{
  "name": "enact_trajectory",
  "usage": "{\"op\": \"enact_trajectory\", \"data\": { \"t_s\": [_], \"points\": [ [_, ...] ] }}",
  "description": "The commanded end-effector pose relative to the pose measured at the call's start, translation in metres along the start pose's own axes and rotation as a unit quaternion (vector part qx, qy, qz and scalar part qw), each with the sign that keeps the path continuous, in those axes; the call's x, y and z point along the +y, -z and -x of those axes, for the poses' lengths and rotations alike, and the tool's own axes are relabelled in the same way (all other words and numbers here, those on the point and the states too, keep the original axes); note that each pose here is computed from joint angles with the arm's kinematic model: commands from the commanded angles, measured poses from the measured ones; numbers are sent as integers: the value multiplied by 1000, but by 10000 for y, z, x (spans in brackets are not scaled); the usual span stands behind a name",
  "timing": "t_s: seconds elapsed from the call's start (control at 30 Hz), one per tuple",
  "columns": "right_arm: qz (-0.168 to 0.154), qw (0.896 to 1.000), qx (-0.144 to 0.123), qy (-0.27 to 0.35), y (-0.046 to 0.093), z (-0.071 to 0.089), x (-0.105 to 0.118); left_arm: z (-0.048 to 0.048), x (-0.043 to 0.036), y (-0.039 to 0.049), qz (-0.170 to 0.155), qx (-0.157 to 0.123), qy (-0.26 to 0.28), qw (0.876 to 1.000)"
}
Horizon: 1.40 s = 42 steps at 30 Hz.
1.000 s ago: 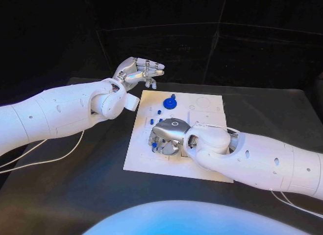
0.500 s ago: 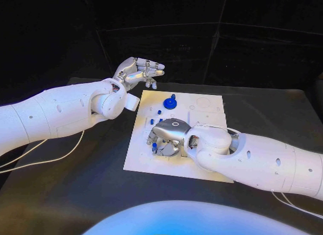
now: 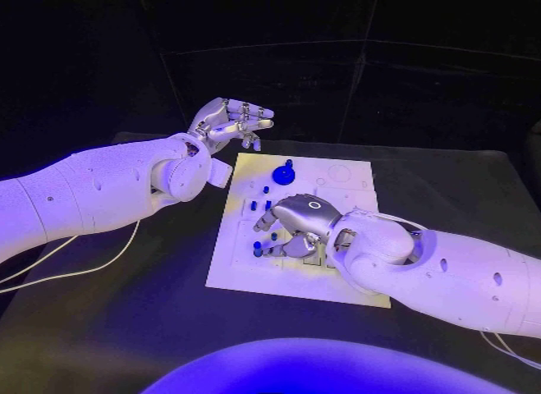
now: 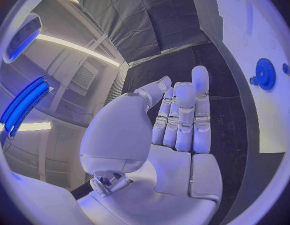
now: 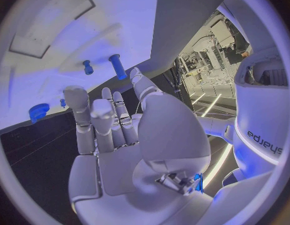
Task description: Assemble the parts on the task board
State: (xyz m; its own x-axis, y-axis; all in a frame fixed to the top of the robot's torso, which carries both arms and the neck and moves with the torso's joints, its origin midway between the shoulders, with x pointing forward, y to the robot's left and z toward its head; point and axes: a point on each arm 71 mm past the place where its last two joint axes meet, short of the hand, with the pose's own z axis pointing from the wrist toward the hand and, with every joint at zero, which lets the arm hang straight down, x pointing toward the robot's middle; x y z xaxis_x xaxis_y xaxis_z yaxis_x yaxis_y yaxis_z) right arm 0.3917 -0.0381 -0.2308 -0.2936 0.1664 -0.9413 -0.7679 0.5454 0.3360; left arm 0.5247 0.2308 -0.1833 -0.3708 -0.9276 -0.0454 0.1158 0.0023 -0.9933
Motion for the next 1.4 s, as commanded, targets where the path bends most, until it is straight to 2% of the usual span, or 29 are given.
{"op": "enact_trajectory", "data": {
  "t_s": [0.03,0.07,0.13,0.3,0.33,0.37,0.47,0.6,0.93,1.23,1.4],
  "points": [
    [-14,995,-72,-67,149,233,-87,5,-11,1,-1,3,4,1000],
    [-19,994,-74,-73,174,258,-109,6,-11,2,-1,3,4,1000],
    [-49,990,-84,-106,306,382,-238,14,-10,6,-1,2,3,1000],
    [-148,972,-78,-163,689,575,-606,30,-8,14,0,1,2,1000],
    [-174,967,-73,-170,791,597,-694,32,-7,16,0,1,2,1000],
    [-186,965,-71,-172,839,605,-734,33,-7,17,0,0,2,1000],
    [-244,952,-41,-181,1067,606,-914,29,-5,19,0,1,2,1000],
    [-280,945,-12,-165,1230,562,-993,18,-1,23,1,2,3,1000],
    [-345,934,19,-96,1417,408,-1015,13,14,38,3,4,4,1000],
    [-346,933,45,-83,1361,243,-955,17,23,45,4,4,4,1000],
    [-355,929,69,-82,1358,108,-947,20,25,47,4,4,4,1000]
  ]
}}
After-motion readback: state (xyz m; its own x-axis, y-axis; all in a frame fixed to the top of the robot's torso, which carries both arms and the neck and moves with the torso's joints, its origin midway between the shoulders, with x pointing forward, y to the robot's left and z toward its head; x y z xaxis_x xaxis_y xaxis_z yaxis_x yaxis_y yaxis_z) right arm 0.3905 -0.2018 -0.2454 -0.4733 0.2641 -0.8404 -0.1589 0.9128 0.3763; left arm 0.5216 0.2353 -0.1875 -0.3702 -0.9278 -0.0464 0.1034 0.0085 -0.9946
